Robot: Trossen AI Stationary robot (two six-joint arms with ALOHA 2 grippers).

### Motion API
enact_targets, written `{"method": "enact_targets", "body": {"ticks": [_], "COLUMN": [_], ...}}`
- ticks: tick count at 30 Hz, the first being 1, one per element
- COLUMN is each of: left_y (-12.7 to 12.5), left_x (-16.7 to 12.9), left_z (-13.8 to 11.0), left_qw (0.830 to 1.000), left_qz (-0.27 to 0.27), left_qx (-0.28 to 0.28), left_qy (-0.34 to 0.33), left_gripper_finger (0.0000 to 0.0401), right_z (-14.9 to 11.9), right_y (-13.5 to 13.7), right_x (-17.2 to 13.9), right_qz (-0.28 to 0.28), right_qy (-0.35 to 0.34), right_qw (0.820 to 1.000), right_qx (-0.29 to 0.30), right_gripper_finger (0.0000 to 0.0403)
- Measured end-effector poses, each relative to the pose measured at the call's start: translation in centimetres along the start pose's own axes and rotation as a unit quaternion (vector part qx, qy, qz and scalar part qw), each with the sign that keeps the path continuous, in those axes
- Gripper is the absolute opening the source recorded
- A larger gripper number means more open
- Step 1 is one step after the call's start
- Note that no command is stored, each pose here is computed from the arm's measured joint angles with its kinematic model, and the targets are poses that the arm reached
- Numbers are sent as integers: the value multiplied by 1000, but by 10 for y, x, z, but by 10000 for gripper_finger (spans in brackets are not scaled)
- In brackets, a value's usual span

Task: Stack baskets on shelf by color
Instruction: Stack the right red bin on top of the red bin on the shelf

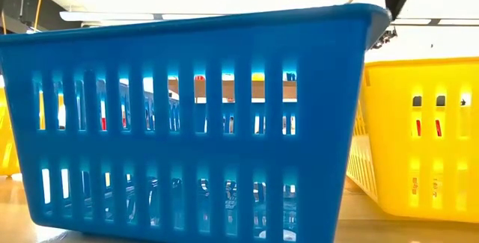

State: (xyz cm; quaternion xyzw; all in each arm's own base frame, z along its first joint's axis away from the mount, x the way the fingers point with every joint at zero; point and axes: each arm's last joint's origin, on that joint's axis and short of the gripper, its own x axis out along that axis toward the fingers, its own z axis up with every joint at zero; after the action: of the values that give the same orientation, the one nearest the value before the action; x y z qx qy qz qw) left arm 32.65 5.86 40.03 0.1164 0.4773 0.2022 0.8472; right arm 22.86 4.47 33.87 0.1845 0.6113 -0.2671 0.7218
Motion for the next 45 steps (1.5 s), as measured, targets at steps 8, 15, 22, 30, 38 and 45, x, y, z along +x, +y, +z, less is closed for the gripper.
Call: {"method": "enact_targets", "body": {"ticks": [8,15,22,30,38,45], "left_y": [-20,-31,-37,-38,-41,-44], "left_x": [29,41,39,39,38,36], "left_z": [-13,-22,-20,-21,-21,-20], "left_qw": [999,998,998,997,996,996], "left_qz": [-9,-15,-19,-19,-21,-24], "left_qx": [15,25,39,46,60,68], "left_qy": [41,63,54,56,57,55], "left_gripper_finger": [115,115,115,115,115,115], "right_z": [-31,-63,-84,-98,-113,-124], "right_y": [8,0,-8,-5,-4,-5], "right_x": [45,63,72,86,96,102], "right_qz": [21,32,20,8,-14,-29], "right_qy": [49,58,53,61,58,45], "right_qw": [998,990,979,967,949,939], "right_qx": [38,121,198,249,310,340], "right_gripper_finger": [87,87,87,87,87,87]}}
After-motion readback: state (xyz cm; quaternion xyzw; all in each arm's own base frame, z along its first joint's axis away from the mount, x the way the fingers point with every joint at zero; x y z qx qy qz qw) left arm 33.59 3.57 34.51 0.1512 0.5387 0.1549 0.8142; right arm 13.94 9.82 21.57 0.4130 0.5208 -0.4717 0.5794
